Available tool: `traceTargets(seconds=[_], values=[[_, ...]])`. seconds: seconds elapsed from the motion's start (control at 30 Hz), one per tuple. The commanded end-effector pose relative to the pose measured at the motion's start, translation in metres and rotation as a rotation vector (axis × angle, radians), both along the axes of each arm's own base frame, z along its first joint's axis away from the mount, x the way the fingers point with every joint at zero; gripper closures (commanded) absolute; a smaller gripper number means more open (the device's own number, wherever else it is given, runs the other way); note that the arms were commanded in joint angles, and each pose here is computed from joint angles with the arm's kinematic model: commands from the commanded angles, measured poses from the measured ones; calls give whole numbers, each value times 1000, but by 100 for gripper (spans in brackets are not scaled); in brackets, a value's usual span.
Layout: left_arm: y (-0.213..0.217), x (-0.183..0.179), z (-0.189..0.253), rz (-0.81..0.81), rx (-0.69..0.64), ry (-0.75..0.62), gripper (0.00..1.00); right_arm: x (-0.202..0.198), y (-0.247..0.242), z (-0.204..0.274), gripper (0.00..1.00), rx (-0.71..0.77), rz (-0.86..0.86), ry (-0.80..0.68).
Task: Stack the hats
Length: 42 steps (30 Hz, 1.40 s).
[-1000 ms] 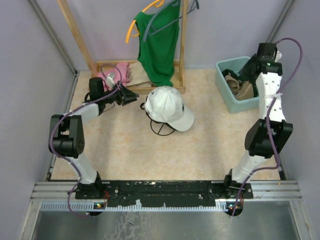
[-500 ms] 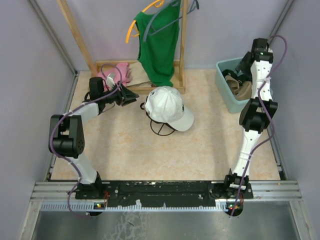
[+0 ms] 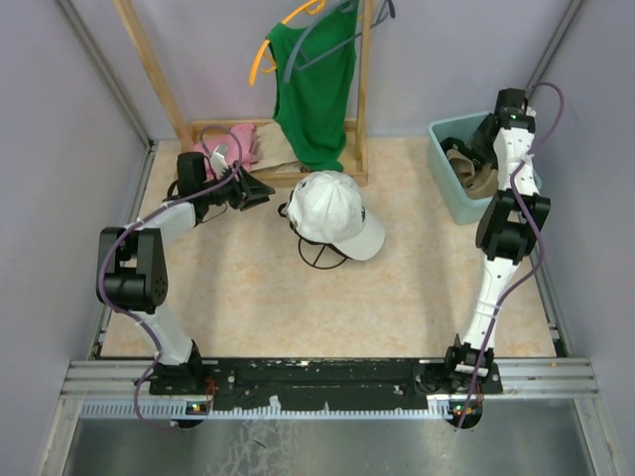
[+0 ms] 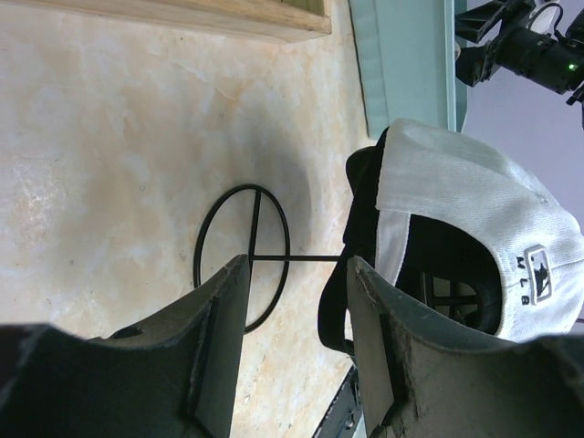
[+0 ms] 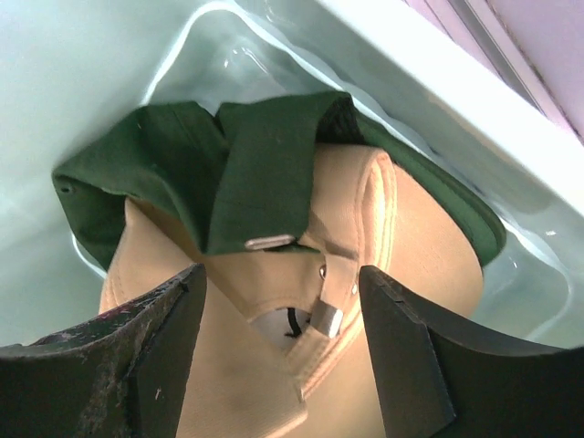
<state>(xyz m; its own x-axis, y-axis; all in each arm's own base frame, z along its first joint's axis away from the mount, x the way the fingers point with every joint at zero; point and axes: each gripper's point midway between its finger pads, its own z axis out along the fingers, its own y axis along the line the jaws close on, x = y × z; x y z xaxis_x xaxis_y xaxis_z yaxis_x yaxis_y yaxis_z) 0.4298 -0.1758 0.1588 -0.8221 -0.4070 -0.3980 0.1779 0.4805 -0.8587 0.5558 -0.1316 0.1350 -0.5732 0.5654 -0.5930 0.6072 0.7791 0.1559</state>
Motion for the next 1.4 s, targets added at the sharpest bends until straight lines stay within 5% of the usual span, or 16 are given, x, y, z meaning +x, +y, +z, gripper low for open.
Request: traceTargets(seconds=[0.0,0.37,0.53,0.67,1.07,1.37], values=[[5,1,8,11,16,-33,47,27,-12,6,32,-30,-32,-123],[7,-1,2,23,31,-12,47,51,-23,-24,39,-49,-63,-175],[7,0,4,27,34,-16,47,55,-24,-8,82,-68,-53,-234],[8,2,5,28,36,-22,48,51,-21,19,99,-80,-32,-269],[5,4,11,7,15,-46,48,10,6,147,100,-105,76,-485],[3,5,24,-12,6,-85,48,-34,17,188,100,-153,128,-529]])
